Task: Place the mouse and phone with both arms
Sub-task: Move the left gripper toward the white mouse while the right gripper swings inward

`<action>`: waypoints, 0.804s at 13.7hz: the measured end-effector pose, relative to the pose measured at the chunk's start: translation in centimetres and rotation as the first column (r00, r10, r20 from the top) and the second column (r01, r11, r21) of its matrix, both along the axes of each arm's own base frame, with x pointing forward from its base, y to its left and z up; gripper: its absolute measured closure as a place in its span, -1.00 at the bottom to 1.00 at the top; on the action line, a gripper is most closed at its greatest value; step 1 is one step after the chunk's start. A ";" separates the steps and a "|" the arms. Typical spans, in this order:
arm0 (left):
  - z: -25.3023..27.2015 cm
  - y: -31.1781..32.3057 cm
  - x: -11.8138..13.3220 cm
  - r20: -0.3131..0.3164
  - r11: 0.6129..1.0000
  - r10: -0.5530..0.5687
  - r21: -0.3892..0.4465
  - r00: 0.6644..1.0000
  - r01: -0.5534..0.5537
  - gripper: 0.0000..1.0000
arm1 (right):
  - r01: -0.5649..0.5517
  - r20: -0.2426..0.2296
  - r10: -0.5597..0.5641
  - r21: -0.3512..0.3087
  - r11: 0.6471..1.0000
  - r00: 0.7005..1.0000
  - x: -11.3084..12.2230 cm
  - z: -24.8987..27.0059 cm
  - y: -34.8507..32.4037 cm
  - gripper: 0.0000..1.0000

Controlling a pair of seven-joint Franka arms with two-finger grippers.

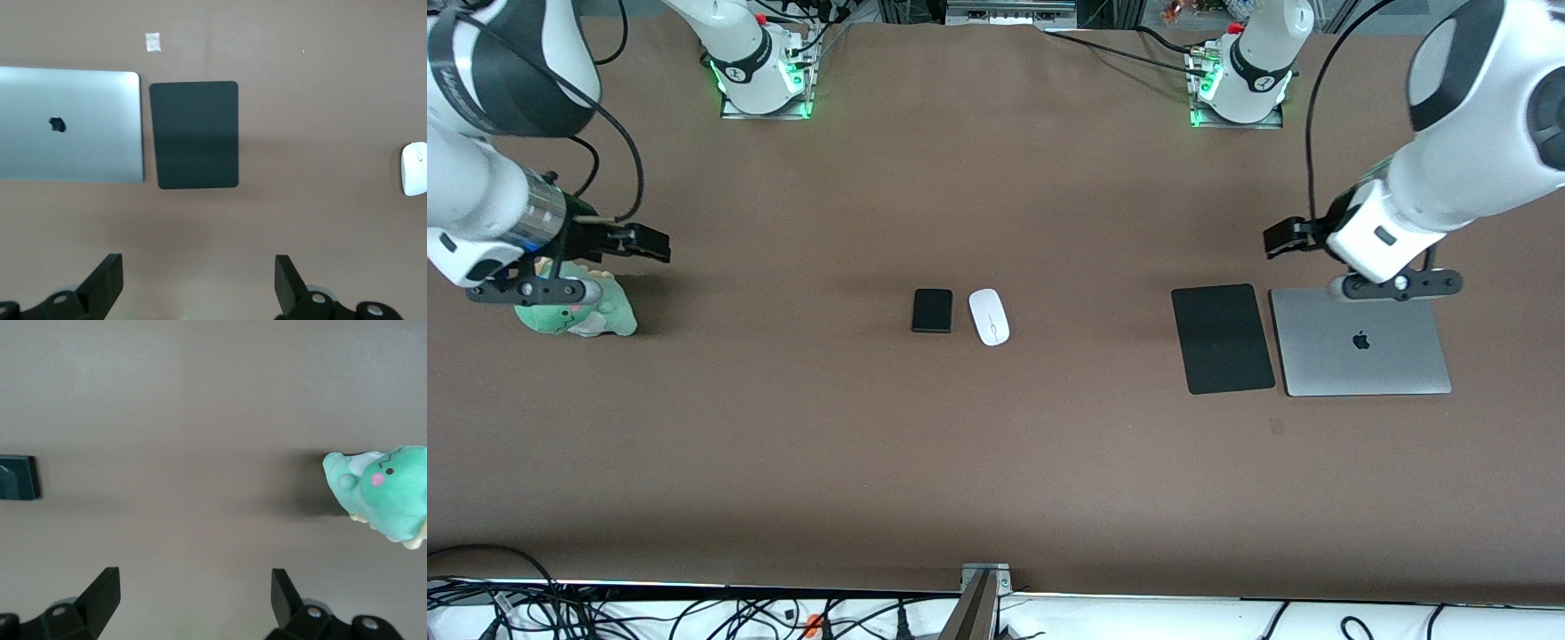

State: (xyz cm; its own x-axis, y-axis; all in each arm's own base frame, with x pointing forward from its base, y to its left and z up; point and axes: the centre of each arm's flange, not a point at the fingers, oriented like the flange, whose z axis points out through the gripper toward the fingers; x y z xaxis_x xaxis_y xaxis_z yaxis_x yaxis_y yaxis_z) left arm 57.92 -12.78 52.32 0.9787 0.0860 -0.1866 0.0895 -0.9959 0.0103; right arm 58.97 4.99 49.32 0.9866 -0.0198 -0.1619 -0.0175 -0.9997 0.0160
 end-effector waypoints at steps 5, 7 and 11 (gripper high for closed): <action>-6.6 -6.0 -0.9 -0.012 0.992 0.114 -0.060 0.993 -0.114 -1.00 | 0.080 0.008 -0.080 -0.031 0.996 0.997 0.6 -3.1 6.8 -1.00; -9.6 -9.2 -1.4 -0.012 0.987 0.146 -0.062 0.989 -0.146 -1.00 | 0.080 0.010 -0.079 -0.036 0.996 0.997 0.9 -4.5 8.5 -1.00; -14.4 -17.1 -2.9 -0.001 0.978 0.199 -0.069 0.980 -0.199 -1.00 | 0.078 -0.009 -0.078 -0.044 0.996 0.997 1.4 -6.5 8.8 -1.00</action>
State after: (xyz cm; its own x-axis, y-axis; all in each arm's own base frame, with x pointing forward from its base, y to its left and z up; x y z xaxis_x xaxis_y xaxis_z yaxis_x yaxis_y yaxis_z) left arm 55.06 -29.93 37.93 0.9443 0.2666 -0.1930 0.2857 -0.9551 0.0786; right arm 60.34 13.81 42.84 0.9799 -0.1040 -0.1700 -0.0951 -0.9937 0.0598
